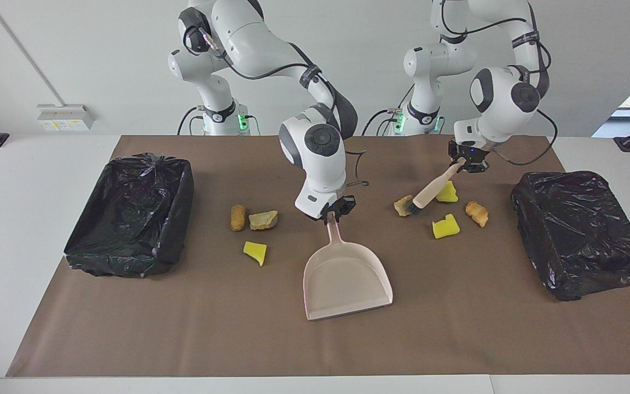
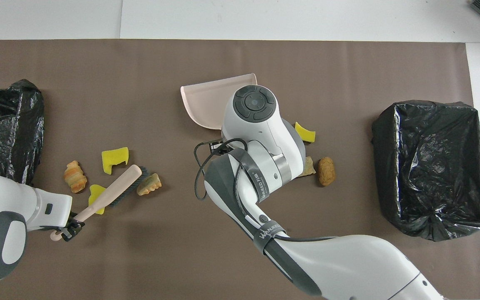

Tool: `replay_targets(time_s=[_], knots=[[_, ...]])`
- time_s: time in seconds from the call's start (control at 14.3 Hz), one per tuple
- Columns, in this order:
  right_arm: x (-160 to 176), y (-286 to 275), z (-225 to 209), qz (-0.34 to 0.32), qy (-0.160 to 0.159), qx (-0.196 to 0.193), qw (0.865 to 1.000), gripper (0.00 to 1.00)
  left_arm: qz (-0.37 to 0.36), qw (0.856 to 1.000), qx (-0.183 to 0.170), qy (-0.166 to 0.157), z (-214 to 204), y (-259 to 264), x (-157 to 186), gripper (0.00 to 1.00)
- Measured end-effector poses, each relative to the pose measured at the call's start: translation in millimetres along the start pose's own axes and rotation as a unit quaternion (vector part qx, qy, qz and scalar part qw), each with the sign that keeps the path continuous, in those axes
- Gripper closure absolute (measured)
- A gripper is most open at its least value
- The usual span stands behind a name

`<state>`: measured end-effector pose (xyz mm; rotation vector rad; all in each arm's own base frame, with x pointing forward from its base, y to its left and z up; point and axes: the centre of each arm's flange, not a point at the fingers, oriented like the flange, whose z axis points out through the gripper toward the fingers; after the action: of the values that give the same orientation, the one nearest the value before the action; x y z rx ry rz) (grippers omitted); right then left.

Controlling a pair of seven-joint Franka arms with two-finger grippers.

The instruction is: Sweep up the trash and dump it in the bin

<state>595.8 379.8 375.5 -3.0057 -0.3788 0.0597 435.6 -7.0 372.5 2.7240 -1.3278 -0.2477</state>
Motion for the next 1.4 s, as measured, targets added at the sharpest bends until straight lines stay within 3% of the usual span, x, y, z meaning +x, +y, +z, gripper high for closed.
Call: replay_targets(time_s=[0.14,0.35,0.63,0.84,1.12,1.26,1.4], knots=[[0,18,-28,-0.053,0.004,0.001,0.999,0.68,0.003,1.0,0.012,0.006,-19,-26,17,0.73],[-19,38,-68,-0.154,-0.028,0.001,0.988,0.68,-0.021,1.0,0.012,0.008,-47,-43,32,0.73],[-53,47,-66,-0.306,-0.071,-0.021,0.949,0.68,-0.153,0.988,0.004,-0.001,-77,-33,27,0.73],[-78,54,-45,-0.407,-0.093,-0.019,0.909,0.68,-0.248,0.968,0.014,-0.016,-78,-33,18,0.73],[-106,61,-25,-0.526,-0.101,-0.009,0.844,0.68,-0.381,0.923,0.035,-0.042,-67,-46,-4,0.73],[-116,52,-25,-0.546,-0.108,-0.022,0.83,0.68,-0.426,0.903,0.04,-0.046,-58,-52,-16,0.73],[-127,39,-26,-0.543,-0.121,-0.046,0.83,0.68,-0.456,0.888,0.042,-0.042,-46,-56,-23,0.73]])
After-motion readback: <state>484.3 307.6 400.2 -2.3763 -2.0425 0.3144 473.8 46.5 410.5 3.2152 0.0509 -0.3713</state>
